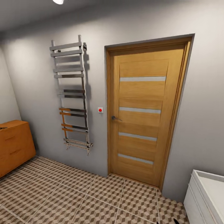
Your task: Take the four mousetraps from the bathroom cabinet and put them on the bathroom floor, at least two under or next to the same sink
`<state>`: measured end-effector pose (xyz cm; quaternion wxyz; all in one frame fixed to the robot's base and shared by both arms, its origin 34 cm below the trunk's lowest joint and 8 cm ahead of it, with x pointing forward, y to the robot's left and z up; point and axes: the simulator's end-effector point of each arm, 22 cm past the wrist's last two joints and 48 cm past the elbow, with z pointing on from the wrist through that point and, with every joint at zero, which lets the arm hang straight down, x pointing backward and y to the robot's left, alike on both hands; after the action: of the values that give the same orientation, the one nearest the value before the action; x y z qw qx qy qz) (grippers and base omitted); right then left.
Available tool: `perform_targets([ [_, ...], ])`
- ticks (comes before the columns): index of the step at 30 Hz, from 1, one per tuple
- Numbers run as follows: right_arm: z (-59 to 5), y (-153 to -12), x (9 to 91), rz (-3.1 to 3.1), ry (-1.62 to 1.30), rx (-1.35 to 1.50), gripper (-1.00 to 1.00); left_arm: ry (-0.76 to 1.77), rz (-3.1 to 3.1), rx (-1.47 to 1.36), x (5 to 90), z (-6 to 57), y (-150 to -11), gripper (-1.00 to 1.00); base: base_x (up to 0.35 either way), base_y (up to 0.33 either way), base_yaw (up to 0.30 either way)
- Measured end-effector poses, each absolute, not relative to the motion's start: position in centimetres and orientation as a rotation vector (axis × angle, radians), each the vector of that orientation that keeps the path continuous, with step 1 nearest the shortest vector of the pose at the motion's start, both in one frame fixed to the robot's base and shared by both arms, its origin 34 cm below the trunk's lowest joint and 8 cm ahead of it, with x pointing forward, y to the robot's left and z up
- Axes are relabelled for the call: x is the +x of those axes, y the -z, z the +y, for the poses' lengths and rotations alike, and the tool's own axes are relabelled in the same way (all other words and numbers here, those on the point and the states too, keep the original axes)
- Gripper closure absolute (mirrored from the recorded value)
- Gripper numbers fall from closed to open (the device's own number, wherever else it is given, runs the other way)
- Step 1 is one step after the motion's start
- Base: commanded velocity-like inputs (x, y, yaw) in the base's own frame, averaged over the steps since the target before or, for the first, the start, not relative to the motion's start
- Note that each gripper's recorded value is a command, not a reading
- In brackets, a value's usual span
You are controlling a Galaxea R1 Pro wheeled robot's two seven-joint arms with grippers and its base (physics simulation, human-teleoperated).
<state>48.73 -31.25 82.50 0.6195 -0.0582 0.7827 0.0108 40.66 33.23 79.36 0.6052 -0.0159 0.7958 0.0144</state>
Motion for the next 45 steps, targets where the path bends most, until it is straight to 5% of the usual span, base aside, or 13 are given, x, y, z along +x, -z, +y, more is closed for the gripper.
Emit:
perform_targets([
  [45,-31.25,-82.50,48.72,1.800,-0.025,-0.134,-1.00,-0.032,1.841,-0.038,40.66,33.16,-79.35,-1.00,0.000,0.000,0.290],
])
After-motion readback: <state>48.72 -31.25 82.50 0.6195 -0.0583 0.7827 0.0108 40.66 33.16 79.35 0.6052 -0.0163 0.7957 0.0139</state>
